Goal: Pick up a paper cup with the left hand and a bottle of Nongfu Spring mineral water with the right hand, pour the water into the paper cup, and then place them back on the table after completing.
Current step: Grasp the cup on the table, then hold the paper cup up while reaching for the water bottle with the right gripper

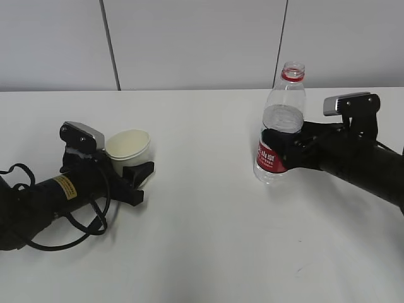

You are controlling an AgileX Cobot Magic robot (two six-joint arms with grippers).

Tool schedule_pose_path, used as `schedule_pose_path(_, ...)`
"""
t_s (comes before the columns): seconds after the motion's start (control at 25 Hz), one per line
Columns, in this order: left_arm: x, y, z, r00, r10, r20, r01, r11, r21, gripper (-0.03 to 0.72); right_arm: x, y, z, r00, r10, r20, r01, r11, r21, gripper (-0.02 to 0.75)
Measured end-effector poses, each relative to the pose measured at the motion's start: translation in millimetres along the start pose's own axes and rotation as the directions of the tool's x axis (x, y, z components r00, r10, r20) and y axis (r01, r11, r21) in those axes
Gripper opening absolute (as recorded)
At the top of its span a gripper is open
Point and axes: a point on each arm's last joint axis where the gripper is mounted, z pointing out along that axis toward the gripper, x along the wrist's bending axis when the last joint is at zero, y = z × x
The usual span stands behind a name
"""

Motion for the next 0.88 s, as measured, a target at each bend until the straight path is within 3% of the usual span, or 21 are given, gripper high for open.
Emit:
schedule_pose_path(0.68,-0.5,0.0,0.0,1.0,0.002,0.005,-0.002,1.0,0.0,0.396,-9.2,-4.4,31.7,1.0,-0.018,-0.026,0.018,1.0,-0.01,0.66)
schedule_pose_path(0.88,-0.6,0.0,0.0,1.0,0.003,0.006,-0.003,1.0,0.0,0.396,-7.9,-3.8,32.4,0.999,-0.03,-0.044,0.03,1.0,-0.009,0.591)
